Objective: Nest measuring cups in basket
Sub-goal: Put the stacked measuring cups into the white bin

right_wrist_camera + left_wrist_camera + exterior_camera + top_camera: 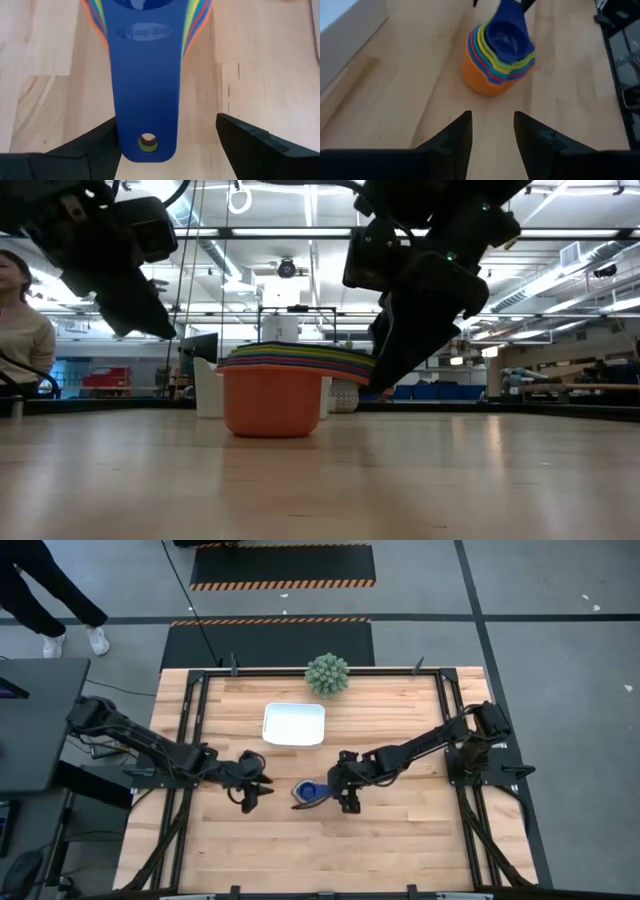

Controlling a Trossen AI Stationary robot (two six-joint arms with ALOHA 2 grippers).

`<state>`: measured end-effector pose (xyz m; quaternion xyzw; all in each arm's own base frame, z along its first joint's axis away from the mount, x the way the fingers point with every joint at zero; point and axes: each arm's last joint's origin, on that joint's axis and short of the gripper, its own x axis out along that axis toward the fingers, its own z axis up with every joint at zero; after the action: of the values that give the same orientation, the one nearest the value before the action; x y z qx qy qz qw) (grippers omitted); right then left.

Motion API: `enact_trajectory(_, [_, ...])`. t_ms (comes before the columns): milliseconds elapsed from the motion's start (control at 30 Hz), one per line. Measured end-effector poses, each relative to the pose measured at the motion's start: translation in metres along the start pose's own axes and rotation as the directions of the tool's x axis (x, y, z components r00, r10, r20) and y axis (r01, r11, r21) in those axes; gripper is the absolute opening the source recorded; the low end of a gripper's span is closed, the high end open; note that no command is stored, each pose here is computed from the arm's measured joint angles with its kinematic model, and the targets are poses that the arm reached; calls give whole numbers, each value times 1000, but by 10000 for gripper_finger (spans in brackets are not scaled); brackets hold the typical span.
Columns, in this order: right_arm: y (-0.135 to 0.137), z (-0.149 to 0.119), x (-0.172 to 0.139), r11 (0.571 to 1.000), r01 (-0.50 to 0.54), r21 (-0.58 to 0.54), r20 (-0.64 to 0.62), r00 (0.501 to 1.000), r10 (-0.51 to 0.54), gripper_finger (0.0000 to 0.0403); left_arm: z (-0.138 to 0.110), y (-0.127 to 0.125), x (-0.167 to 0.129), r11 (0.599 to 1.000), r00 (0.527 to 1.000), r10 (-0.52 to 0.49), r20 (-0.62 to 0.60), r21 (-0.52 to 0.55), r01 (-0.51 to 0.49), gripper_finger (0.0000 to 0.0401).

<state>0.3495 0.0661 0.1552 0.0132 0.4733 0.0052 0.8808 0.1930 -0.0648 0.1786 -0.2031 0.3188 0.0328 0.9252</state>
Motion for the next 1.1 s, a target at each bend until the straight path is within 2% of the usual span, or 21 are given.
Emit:
enact_trajectory(233, [-17,5,-4,999,-48,-5,9,999,48,313,-6,-8,15,999,998,32,48,21,-33,180])
enact_trajectory(367, [-20,10,-19,998,-57,-7,33,998,57,313,-10,-15,24,1000,996,24,82,7,-24,215])
enact_trajectory(633, [-23,9,-50,999,-48,11,14,999,48,321,-24,-19,37,993,989,111,94,-53,-106,266])
enact_trajectory(800, [-22,9,-53,998,-61,-24,32,998,62,324,-30,-20,42,993,991,109,77,-63,-104,279])
enact_trajectory(900, [-20,9,-50,995,-100,-28,58,993,102,324,-32,-21,46,990,991,110,75,-92,-103,280])
enact_trajectory(1100, [-19,14,-38,991,-106,-82,128,985,116,323,-33,-21,50,988,988,118,98,-107,-107,280])
